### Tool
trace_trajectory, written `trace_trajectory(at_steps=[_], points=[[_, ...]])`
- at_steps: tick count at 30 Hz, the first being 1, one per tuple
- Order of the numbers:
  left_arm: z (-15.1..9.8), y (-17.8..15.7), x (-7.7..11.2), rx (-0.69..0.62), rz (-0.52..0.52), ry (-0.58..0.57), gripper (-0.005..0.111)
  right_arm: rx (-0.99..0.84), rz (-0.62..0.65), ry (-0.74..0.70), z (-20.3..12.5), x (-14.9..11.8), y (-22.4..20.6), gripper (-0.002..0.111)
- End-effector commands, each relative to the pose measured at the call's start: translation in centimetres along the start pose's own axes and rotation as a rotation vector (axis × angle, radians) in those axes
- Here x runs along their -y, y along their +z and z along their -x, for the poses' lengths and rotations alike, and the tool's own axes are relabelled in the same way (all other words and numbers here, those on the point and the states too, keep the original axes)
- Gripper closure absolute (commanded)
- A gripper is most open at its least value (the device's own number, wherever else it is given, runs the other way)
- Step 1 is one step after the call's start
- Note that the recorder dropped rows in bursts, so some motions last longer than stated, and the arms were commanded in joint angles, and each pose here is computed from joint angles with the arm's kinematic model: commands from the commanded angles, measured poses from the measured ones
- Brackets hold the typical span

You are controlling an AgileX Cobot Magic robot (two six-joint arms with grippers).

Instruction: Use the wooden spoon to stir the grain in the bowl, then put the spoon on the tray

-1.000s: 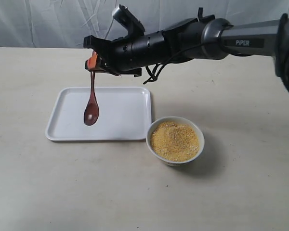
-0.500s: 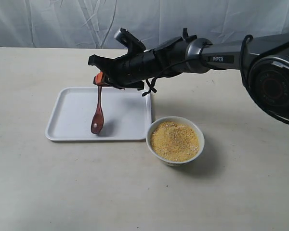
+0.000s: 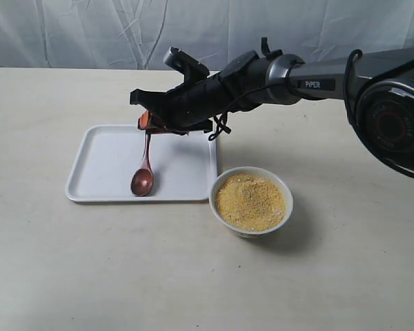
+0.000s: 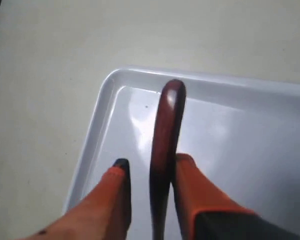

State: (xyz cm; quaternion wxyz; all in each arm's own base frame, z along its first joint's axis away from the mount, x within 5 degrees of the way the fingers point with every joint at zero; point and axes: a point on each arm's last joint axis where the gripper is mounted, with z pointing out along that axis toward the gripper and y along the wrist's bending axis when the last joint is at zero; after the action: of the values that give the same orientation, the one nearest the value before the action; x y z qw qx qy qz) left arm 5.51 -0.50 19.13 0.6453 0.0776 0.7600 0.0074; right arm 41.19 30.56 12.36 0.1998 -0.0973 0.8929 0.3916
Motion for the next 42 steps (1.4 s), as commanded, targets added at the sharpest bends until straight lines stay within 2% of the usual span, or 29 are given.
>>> trace_trajectory(at_steps=[1,8,14,17,20,22,23,26,30,37,42], points=[[0.0,0.0,0.0,0.009,-0.001,-0.007,0.107,-0.026,-0.107,-0.020,0.0,1.0,-0.3,0.078],[0.0,0.0,0.0,0.009,-0.001,-0.007,0.107,-0.057,-0.204,-0.044,-0.1,1.7,-0.7,0.078],[0.0,0.0,0.0,0.009,-0.001,-0.007,0.107,-0.021,-0.201,-0.152,1.5,-1.1,-3.8,0.078],[0.0,0.0,0.0,0.009,-0.001,-0.007,0.107,-0.088,-0.231,-0.268,1.7,-2.6,-6.1,0.079],[0.0,0.0,0.0,0.009,-0.001,-0.007,0.107,-0.197,-0.314,-0.350,1.4,-3.3,-8.5,0.091],[0.0,0.0,0.0,0.009,-0.001,-0.007,0.107,-0.257,-0.398,-0.340,1.2,-3.5,-10.2,0.106],[0.0,0.0,0.0,0.009,-0.001,-0.007,0.107,-0.274,-0.433,-0.324,1.1,-3.6,-10.9,0.109],[0.0,0.0,0.0,0.009,-0.001,-0.007,0.107,-0.329,-0.531,-0.313,0.5,-3.2,-13.3,0.109],[0.0,0.0,0.0,0.009,-0.001,-0.007,0.107,-0.296,-0.559,-0.234,-0.3,-1.5,-18.0,0.109],[0.0,0.0,0.0,0.009,-0.001,-0.007,0.107,-0.139,-0.657,-0.094,-5.5,2.3,-28.3,0.109],[0.0,0.0,0.0,0.009,-0.001,-0.007,0.107,0.036,-0.716,-0.188,-11.1,1.7,-33.0,0.109]])
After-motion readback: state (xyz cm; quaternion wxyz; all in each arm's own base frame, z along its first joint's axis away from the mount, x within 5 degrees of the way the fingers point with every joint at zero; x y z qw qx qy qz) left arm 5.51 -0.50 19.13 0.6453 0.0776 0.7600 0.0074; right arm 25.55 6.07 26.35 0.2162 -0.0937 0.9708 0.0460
